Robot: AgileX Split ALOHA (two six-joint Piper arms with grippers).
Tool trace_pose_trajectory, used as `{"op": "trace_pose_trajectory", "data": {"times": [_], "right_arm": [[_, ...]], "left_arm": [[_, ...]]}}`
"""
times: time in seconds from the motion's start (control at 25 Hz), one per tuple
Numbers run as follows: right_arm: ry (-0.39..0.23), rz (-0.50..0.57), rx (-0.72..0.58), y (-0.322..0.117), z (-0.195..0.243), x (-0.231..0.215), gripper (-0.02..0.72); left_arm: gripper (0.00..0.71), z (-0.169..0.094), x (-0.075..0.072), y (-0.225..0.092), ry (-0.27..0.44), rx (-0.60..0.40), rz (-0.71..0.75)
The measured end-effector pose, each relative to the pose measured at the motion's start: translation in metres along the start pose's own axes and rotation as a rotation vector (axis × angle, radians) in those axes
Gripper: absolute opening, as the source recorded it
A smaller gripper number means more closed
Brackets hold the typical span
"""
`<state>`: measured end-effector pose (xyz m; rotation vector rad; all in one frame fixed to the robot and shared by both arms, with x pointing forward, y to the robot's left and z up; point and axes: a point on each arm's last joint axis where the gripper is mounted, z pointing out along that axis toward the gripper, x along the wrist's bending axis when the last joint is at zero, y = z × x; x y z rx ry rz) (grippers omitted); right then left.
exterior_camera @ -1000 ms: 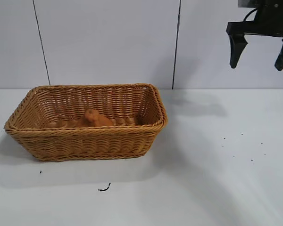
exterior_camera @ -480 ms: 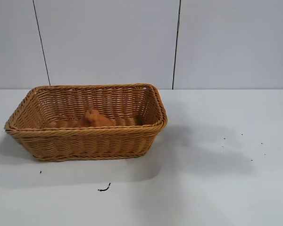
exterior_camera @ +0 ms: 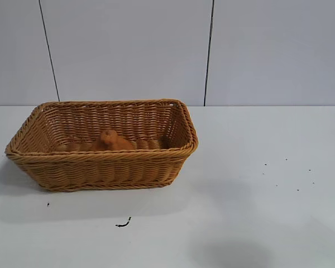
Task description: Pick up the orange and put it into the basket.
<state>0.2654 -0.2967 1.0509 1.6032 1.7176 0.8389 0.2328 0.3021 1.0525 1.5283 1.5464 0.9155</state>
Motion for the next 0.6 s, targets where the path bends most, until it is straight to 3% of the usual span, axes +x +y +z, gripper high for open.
{"op": "trace_pose_trajectory", "data": {"times": [0.28,0.6], "right_arm": [[-0.008,-0.003,-0.184,-0.014,-0.023,0.001,0.694],[-0.009,-0.003,-0.199,-0.016,-0.025,0.001,0.694]], "left_arm": [[0.666,0.000,0.000,0.000,0.000,0.000,0.000],[0.666,0.000,0.000,0.000,0.000,0.001,0.000]]}}
